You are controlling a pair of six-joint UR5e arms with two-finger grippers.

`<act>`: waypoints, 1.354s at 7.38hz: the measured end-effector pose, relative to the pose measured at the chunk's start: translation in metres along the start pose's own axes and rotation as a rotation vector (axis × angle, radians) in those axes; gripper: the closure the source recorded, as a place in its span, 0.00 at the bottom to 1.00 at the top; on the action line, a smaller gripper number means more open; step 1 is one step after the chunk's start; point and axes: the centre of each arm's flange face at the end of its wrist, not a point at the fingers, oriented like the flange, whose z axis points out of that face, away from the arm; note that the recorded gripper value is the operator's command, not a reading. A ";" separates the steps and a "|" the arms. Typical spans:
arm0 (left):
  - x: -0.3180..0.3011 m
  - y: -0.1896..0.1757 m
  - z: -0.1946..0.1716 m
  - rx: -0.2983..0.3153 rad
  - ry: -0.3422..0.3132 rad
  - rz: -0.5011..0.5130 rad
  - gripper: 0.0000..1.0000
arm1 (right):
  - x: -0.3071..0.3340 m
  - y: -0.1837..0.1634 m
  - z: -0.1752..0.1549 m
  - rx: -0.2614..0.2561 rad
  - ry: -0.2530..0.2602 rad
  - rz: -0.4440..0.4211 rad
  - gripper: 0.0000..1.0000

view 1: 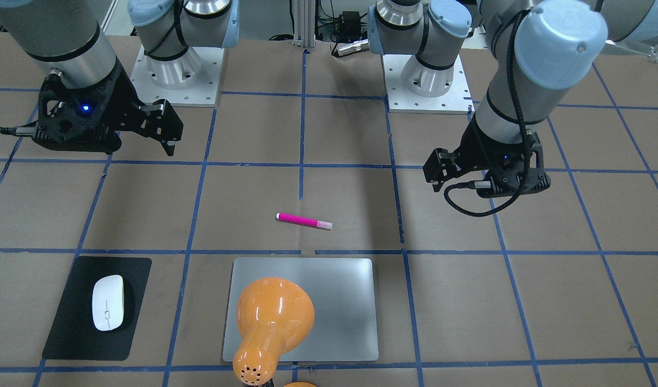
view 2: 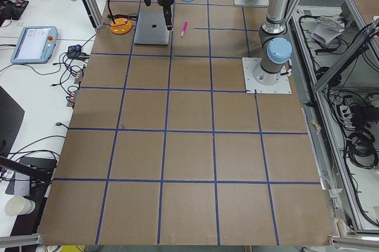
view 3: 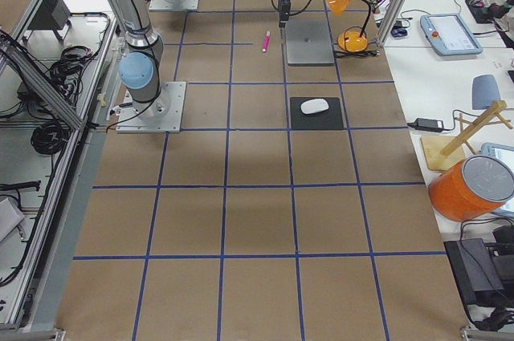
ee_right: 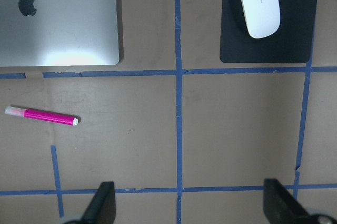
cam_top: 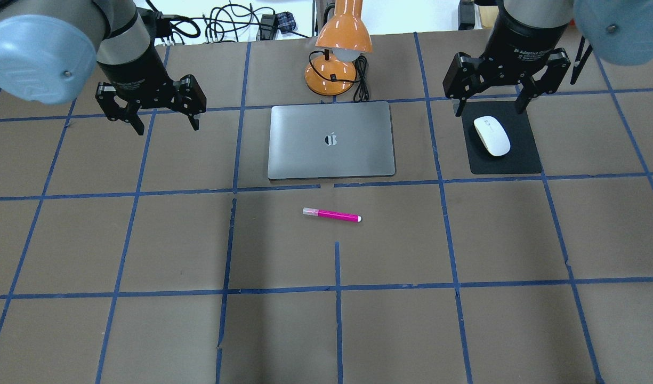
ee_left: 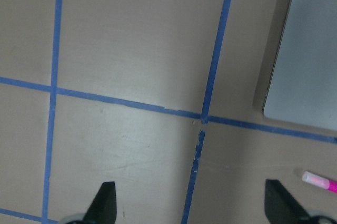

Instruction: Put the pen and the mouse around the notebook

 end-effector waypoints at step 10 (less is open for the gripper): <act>-0.019 0.036 -0.020 -0.054 0.055 0.163 0.00 | 0.004 -0.003 0.009 -0.013 -0.008 0.013 0.00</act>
